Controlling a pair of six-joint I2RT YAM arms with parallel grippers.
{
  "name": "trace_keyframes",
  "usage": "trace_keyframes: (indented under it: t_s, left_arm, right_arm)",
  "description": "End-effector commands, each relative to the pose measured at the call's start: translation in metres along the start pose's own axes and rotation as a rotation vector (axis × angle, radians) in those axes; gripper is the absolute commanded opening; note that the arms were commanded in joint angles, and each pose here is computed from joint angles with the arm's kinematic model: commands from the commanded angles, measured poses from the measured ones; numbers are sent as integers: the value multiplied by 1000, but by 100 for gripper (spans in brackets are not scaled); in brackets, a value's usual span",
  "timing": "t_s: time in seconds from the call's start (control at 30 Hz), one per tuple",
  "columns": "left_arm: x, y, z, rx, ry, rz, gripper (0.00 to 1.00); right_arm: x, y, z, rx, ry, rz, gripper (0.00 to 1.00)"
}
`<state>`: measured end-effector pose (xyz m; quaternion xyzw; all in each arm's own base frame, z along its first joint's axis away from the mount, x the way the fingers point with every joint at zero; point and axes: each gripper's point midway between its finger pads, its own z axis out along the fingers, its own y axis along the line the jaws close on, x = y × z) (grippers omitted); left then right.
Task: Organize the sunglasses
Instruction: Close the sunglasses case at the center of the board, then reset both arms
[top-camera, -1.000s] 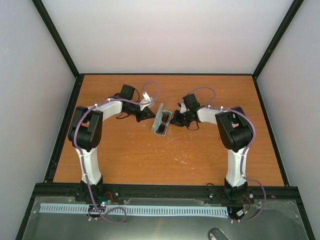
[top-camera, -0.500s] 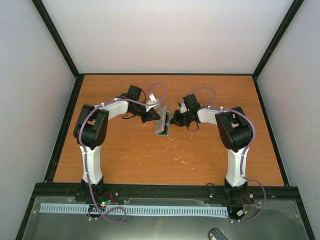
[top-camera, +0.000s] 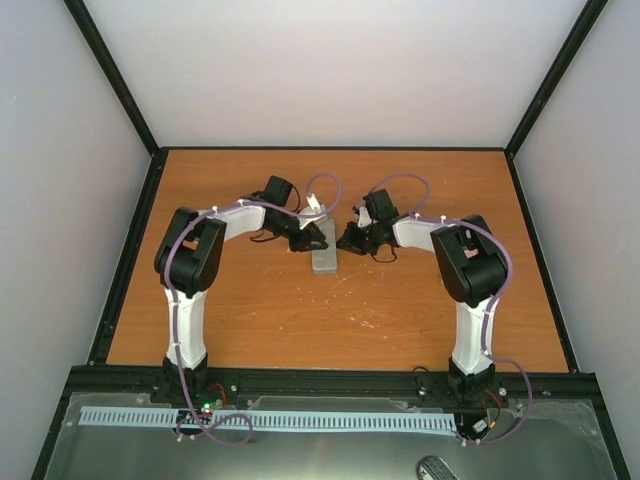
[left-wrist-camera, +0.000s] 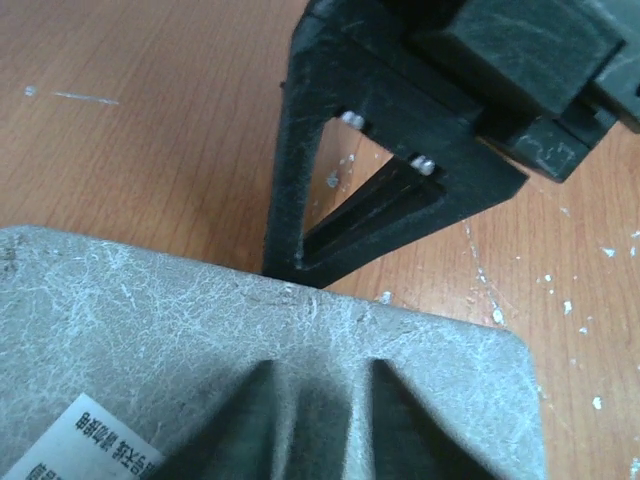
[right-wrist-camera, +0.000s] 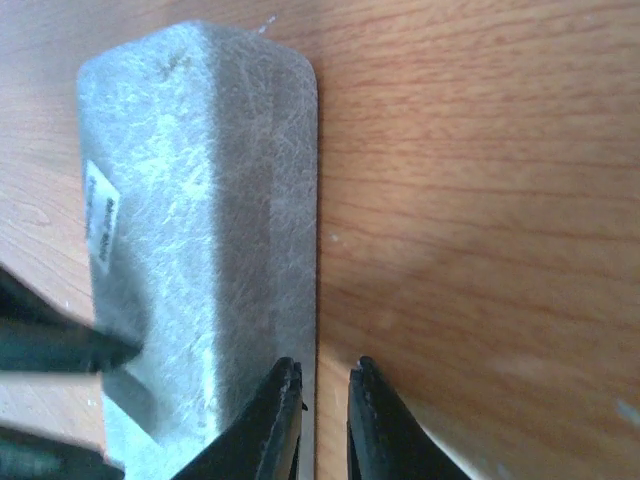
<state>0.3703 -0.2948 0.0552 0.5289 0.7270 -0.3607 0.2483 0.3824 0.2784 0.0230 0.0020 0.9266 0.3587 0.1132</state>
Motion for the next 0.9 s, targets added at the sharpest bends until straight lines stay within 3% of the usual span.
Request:
trace_keyframes:
  t_s: [0.0,0.03,0.07,0.17,0.33,0.57,0.87]
  left_arm:
    - [-18,1,-22,-114,-12,58,63]
    - [-22,4,-30,-160,-19,65,95]
    - [-28,10,-42,-223,-31,55,99]
    - [-54,21,-98,-376,-142,19,99]
    - [-58,20,-187,-589,-252,-85,100]
    - [-33,-10,-246,-837,-264,-115,99]
    - [-18,-16,-256,-887,-280,-181,100]
  right_arm:
    - [-14,17,-39,78,-87,-103,19]
    - [-21,16,-53,129,-125,-128,24]
    - [-29,21,-71,162,-169,-161,29]
    - [-45,19,-116,259,-272,-213,52]
    - [-51,-5,-178,418,-391,-234,72]
    - [-42,-24,-214,499,-440,-195,78]
    - [-41,-30,-216,496,-460,-170,78]
